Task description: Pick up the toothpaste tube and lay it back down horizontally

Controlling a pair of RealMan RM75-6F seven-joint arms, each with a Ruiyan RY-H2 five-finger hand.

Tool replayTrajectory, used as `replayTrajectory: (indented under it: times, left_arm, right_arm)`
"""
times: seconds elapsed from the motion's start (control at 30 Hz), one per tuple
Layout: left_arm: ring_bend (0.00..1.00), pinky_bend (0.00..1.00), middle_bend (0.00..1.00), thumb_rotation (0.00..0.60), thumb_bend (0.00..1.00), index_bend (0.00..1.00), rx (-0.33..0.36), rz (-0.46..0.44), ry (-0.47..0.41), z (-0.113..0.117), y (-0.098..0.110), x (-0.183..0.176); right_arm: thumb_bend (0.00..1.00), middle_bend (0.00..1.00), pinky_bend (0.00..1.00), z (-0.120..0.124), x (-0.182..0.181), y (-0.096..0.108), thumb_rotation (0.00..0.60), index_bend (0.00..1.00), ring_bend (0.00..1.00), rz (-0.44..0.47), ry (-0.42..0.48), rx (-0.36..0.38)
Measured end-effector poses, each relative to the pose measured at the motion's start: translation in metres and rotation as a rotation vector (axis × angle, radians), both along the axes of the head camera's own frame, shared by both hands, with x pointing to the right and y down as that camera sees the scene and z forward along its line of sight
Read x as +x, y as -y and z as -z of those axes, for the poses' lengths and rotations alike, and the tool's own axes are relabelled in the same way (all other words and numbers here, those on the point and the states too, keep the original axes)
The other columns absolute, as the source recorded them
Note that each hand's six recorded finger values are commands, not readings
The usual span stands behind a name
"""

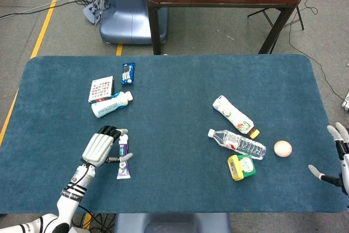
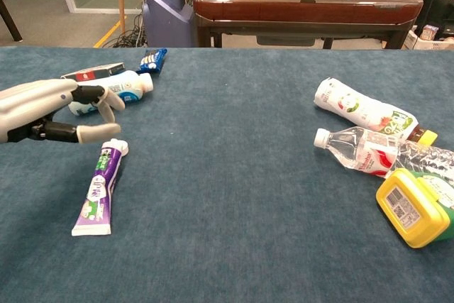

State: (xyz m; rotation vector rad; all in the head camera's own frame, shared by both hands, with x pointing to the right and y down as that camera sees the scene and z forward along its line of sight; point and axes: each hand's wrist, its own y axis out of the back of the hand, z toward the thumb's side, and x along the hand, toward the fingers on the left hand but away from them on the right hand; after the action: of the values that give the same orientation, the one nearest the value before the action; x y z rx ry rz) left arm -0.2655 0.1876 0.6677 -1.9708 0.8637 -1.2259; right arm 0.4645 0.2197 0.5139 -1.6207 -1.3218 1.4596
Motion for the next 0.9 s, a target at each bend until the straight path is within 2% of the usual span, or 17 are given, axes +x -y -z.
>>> replayTrajectory:
  times: [0.13, 0.27, 0.57, 0.9]
  left_arm:
    - [0.17, 0.13, 0.24, 0.6, 0.12, 0.0, 0.004, -0.001, -0.003, 0.0, -0.009, 0.003]
    - [0.13, 0.13, 0.19, 0.6, 0.12, 0.0, -0.004, -0.021, -0.003, -0.002, -0.015, 0.011]
    - [0.09, 0.13, 0.15, 0.6, 0.12, 0.0, 0.003, -0.077, -0.001, -0.01, -0.02, 0.04]
    - [0.0, 0.12, 0.04, 0.6, 0.11, 0.0, 0.016, -0.153, 0.08, -0.02, -0.035, 0.048]
  right_arm:
    - [0.0, 0.0, 0.0, -0.002, 0.0, 0.001, 0.6, 0.0, 0.0, 0.003, 0.006, -0.003]
    - [0.0, 0.0, 0.0, -0.002, 0.002, 0.0, 0.6, 0.0, 0.0, 0.0, 0.007, -0.002]
    - [0.0, 0.0, 0.0, 0.003, 0.01, -0.005, 0.6, 0.0, 0.0, -0.018, -0.001, 0.005]
    - [0.0, 0.0, 0.0, 0.008, 0.012, -0.007, 0.6, 0.0, 0.0, -0.022, -0.002, 0.01]
